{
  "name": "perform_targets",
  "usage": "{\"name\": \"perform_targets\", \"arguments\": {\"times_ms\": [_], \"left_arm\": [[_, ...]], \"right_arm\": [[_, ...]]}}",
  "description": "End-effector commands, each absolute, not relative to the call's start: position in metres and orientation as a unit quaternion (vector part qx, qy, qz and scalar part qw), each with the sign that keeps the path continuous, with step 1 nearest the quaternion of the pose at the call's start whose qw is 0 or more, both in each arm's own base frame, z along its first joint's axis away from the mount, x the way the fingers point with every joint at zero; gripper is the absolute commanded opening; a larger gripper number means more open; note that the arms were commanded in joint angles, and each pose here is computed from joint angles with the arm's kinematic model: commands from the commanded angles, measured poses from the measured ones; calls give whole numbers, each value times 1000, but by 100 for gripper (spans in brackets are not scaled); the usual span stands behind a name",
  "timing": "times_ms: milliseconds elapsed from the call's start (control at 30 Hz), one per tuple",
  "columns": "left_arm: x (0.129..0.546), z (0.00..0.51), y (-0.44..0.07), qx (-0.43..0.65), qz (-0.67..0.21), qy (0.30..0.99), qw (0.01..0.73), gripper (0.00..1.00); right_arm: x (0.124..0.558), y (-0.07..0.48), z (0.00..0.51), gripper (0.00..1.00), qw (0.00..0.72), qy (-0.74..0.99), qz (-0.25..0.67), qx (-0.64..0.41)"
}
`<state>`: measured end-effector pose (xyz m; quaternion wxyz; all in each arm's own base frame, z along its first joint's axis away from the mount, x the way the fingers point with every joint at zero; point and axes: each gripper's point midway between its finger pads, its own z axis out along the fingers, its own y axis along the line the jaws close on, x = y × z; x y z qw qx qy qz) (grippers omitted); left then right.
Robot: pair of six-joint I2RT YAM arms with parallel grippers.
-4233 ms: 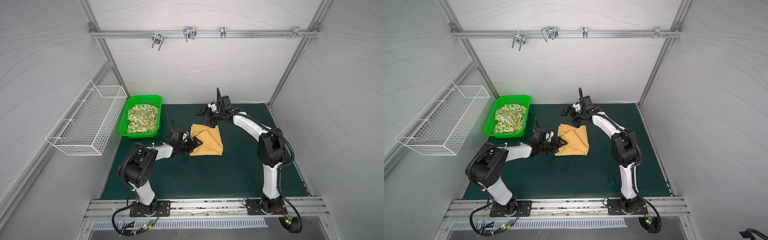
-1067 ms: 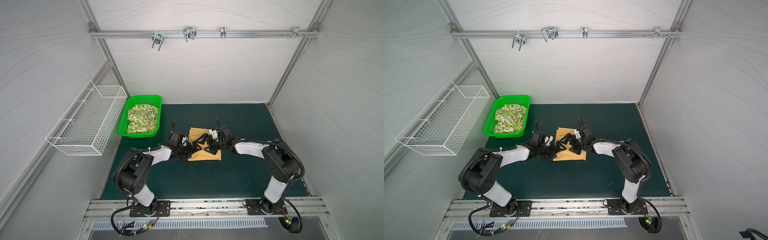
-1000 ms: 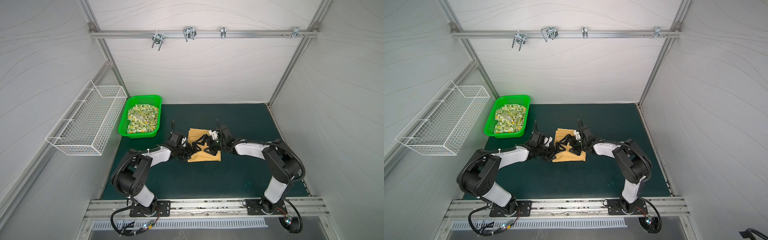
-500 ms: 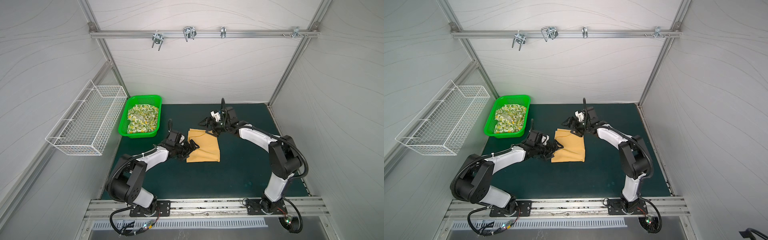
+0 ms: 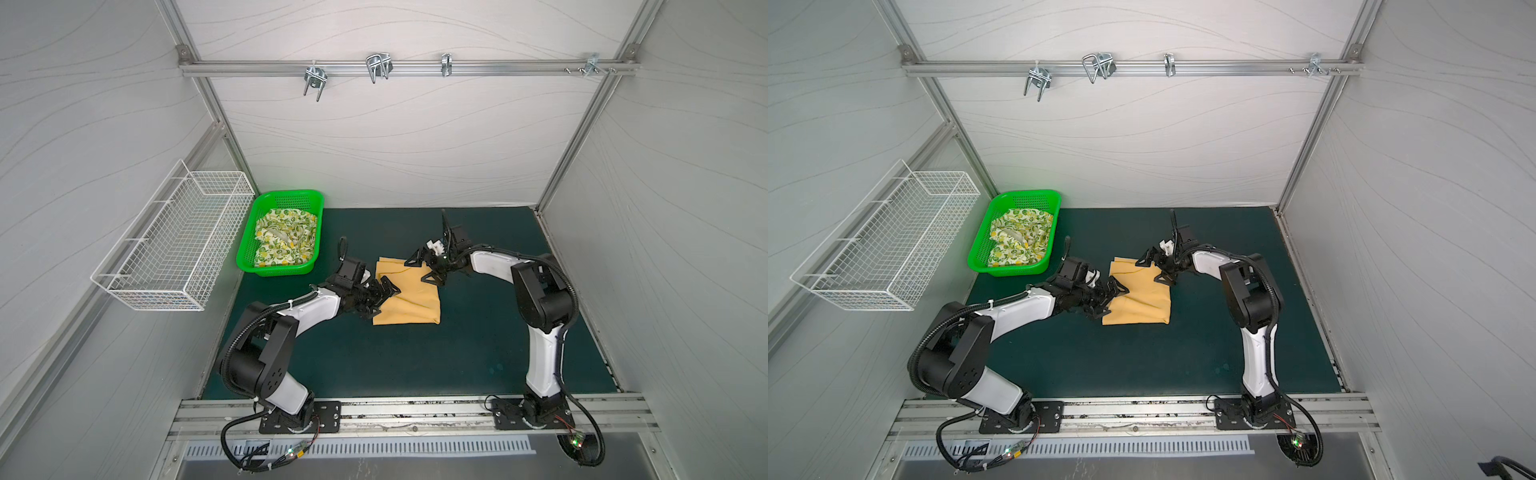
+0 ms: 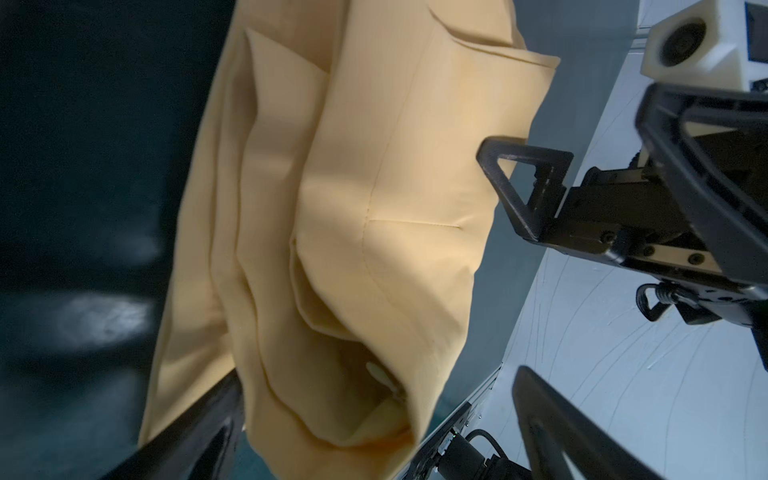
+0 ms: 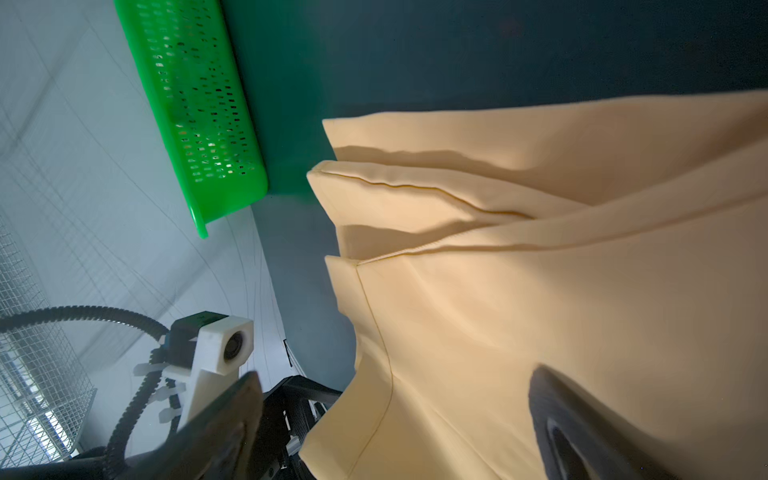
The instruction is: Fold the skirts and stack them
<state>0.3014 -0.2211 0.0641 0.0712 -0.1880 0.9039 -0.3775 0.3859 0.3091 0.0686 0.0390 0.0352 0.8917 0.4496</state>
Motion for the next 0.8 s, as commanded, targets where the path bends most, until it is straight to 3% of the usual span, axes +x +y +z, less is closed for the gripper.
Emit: {"name": "perform_targets", "arguments": {"times_ms": [0, 433, 567, 633, 700, 767], "left_arm": [[314, 64, -226, -192, -374, 904, 74, 99], [358, 66, -234, -183, -361, 911, 84, 98], [365, 66, -238, -177, -360, 912, 82, 89], [367, 66, -240, -175, -364, 911, 82, 74], [368, 66, -240, -174, -363, 912, 80, 43], [369, 66, -239, -171, -354, 916, 78, 19]], "right_arm": [[390, 292, 62, 99, 54, 891, 447, 55], [362, 265, 47, 99, 71, 877, 460, 123], [358, 265, 50, 99, 72, 872, 468, 124], [358, 265, 52, 99, 74, 871, 469, 125], [359, 265, 56, 99, 75, 870, 472, 124], [360, 266, 61, 99, 78, 869, 473, 123]]}}
